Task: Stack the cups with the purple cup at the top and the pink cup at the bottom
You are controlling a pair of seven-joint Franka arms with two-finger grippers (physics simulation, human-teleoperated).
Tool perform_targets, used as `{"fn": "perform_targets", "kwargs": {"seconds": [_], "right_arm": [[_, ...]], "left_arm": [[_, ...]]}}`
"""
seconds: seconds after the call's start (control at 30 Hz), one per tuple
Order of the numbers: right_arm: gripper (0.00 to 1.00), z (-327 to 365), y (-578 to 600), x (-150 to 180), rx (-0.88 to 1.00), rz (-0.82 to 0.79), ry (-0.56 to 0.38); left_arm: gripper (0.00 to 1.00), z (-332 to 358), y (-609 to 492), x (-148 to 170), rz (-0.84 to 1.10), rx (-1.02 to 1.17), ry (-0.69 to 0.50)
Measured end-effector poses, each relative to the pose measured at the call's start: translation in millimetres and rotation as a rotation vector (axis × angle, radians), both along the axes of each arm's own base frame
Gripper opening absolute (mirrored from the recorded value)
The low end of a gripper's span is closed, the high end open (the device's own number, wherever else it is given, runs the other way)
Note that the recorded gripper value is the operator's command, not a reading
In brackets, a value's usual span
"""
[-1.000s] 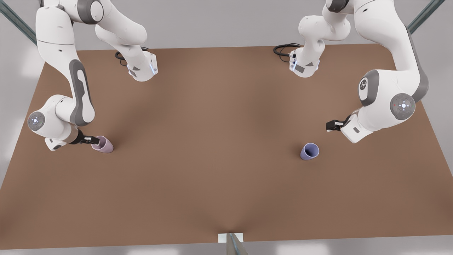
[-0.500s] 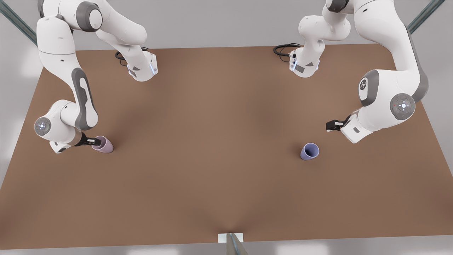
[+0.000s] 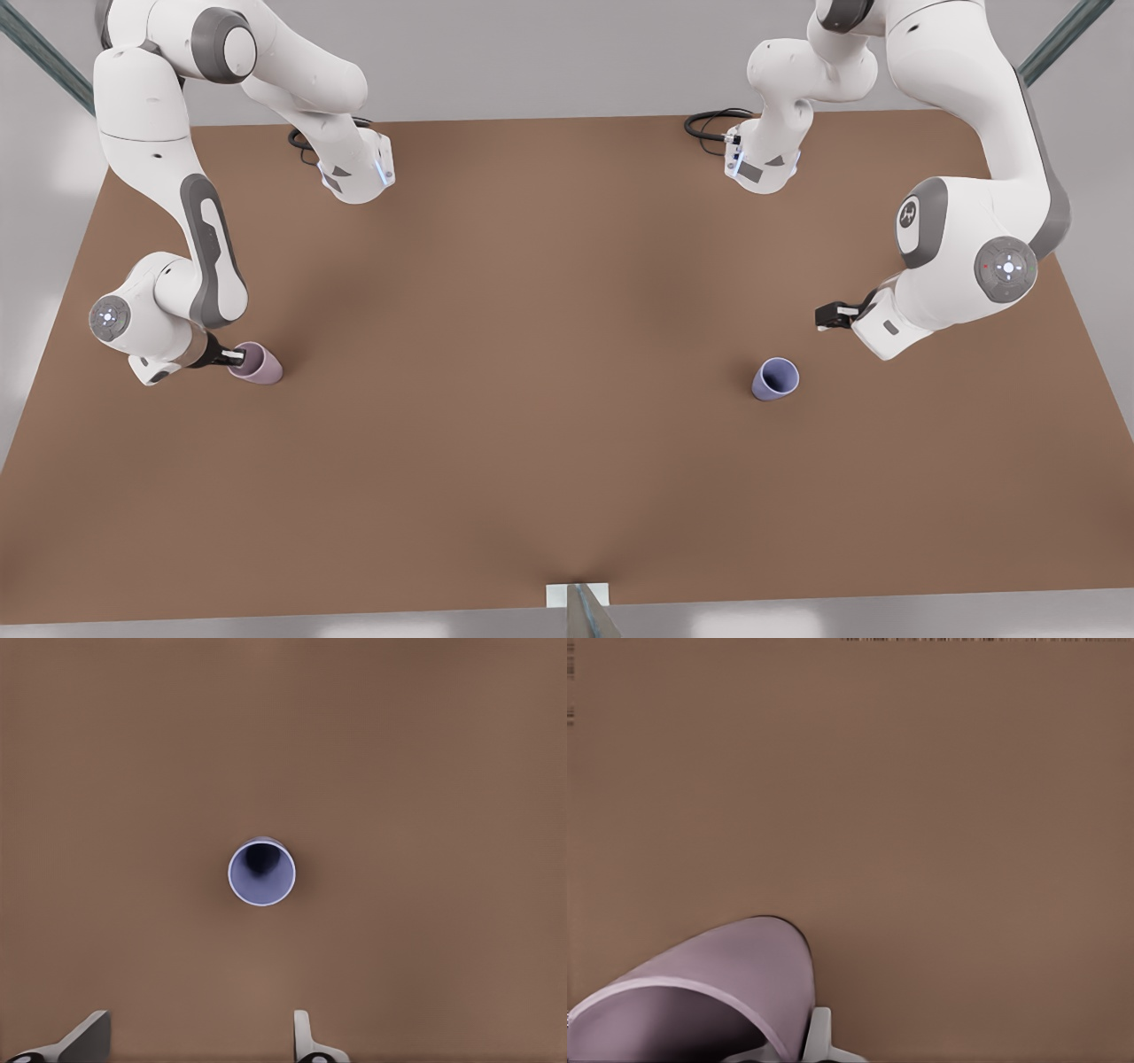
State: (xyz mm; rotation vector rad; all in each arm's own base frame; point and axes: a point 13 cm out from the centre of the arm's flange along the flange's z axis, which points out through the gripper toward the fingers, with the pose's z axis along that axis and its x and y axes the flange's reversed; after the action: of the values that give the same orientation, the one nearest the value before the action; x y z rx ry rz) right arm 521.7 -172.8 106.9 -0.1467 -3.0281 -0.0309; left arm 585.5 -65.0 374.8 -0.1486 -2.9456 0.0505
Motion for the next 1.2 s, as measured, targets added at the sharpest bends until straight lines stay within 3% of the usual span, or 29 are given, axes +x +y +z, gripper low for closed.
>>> {"fn": "perform_targets", "kwargs": {"seconds": [0.3, 0.73, 0.9, 1.2], "right_arm": [[0.21, 60.7, 29.5, 36.7, 0.0, 0.061, -0.078], [0.21, 102.3, 312.4, 86.7, 0.055, 0.328, -0.107], [0.21, 110.2, 444.2, 77.8, 0.088, 0.368, -0.107], [0.21, 77.7, 612.4, 42.4, 0.097, 0.289, -0.075]], "left_arm": [[1.0, -0.7, 0.0, -0.9, 0.001, 0.0, 0.004], [1.0, -9.3, 0.4, 1.3, 0.001, 0.006, 0.013], [1.0, -23.0, 3.3, 11.6, 0.023, 0.028, 0.0], [1.0, -62.3, -6.0, 29.7, 0.034, 0.061, -0.004]]}}
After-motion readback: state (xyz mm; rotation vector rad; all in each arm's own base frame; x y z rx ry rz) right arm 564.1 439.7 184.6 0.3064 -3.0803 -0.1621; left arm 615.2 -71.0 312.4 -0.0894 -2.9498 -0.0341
